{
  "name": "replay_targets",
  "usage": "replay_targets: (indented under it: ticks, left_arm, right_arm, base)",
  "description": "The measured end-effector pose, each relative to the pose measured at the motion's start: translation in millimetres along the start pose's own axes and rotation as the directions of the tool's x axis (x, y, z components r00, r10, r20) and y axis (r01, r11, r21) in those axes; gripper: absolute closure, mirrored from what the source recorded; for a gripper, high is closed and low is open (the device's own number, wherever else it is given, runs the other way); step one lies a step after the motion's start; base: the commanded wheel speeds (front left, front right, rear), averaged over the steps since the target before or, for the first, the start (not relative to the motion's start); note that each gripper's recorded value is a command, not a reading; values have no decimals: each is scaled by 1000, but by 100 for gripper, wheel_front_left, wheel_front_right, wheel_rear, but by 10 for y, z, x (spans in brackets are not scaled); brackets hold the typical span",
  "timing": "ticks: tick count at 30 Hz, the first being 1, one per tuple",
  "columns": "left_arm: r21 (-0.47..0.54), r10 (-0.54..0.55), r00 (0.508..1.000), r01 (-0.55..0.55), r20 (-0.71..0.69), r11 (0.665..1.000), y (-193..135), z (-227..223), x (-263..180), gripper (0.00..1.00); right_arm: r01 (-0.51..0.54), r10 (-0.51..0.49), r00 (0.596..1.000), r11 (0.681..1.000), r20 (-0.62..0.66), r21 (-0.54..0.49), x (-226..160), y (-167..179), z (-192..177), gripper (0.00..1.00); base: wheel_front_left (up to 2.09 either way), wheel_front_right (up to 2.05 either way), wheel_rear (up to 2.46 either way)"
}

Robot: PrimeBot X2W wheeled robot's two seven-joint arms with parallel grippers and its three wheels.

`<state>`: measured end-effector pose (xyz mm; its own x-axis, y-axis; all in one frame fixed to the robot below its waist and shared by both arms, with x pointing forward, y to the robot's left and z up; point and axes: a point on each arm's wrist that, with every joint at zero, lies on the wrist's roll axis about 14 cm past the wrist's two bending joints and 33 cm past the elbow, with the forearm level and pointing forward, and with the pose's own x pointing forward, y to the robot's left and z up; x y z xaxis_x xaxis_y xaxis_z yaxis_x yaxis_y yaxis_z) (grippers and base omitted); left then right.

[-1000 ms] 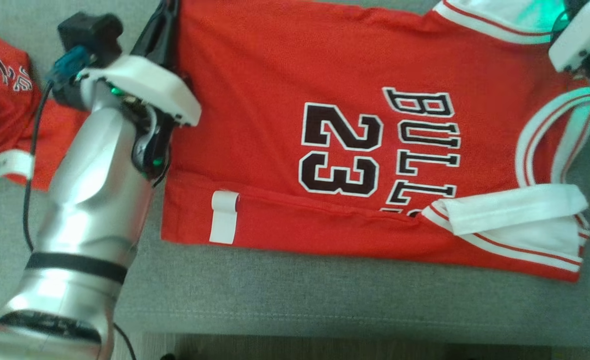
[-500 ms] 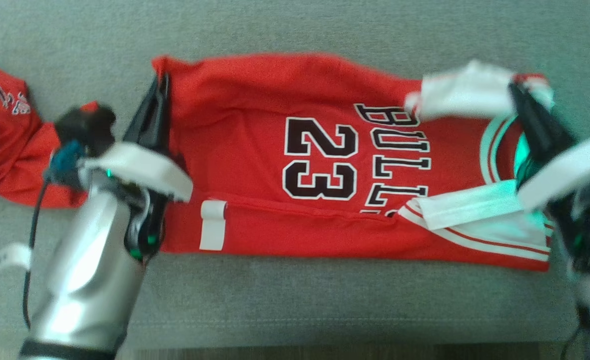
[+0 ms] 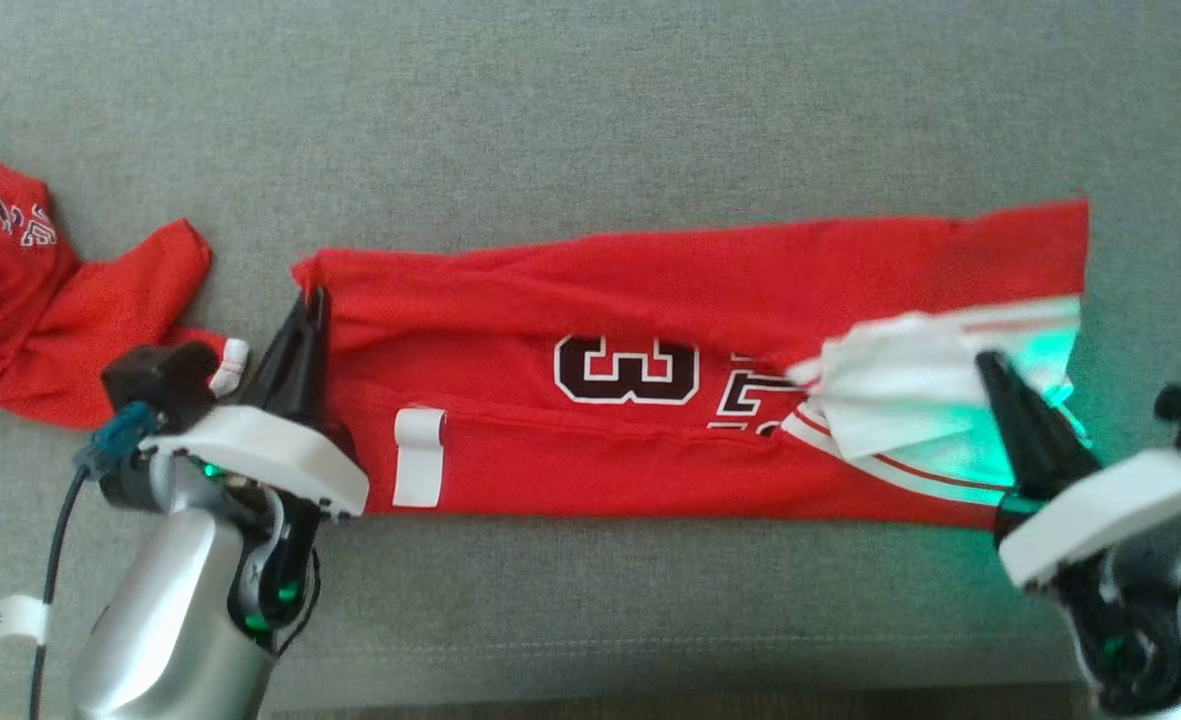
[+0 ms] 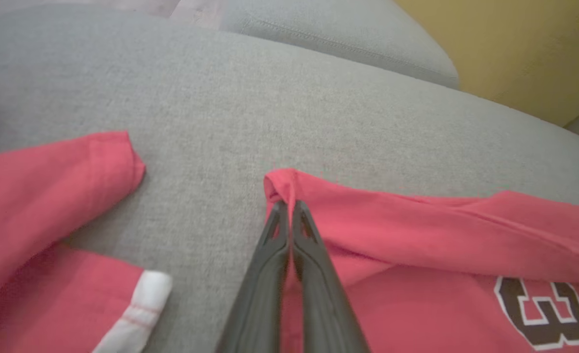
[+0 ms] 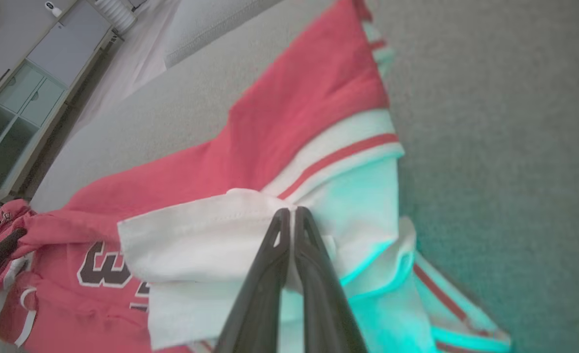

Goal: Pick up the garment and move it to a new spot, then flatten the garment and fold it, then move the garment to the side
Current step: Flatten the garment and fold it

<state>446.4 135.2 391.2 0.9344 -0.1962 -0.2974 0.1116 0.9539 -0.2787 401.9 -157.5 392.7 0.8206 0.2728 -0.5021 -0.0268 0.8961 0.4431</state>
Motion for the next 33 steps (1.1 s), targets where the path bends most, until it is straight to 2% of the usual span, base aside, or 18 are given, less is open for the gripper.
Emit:
replay_targets:
  ticks: [1,2,3,6,11,14,15,17,23,33]
  left_arm:
    - [-9,4,1000,-5,-15,1000,9,-33,-18,1]
    - [-14,7,1000,-8,-22,1000,15,-50,-33,1]
    - [-14,9,1000,-10,-25,1000,17,-59,-45,0]
    - [-11,29,999,-29,-25,1000,39,-69,-81,0]
    - [25,64,997,-66,43,998,52,31,-209,0]
    - [70,78,991,-86,106,994,42,176,-297,0]
    - [105,77,983,-95,166,990,3,338,-351,0]
    - [130,67,972,-98,223,987,-51,508,-400,0]
    - [182,23,937,-92,348,979,-212,896,-561,0]
    - [185,20,947,-84,321,979,-284,832,-666,0]
  right_arm:
    - [4,-4,1000,1000,-12,8,-26,-4,-57,30]
    - [8,-8,1000,1000,-22,17,-52,-6,-107,30]
    - [10,-10,1000,1000,-27,22,-76,-4,-142,0]
    - [8,-8,1000,1000,8,9,-149,24,-117,0]
    - [2,16,984,995,176,-104,-272,159,238,0]
    - [30,28,953,982,303,-184,-374,207,525,0]
    - [68,23,929,970,369,-232,-449,200,681,0]
    - [91,24,912,962,410,-258,-499,217,774,0]
    - [110,34,894,950,447,-292,-579,284,853,0]
    - [126,9,902,951,431,-283,-629,229,765,0]
  base:
    - [0,0,0]
    - [0,0,0]
    - [0,0,0]
    - [0,0,0]
    - [0,0,0]
    - [0,0,0]
    - [0,0,0]
    - [0,0,0]
    - [0,0,0]
    - [0,0,0]
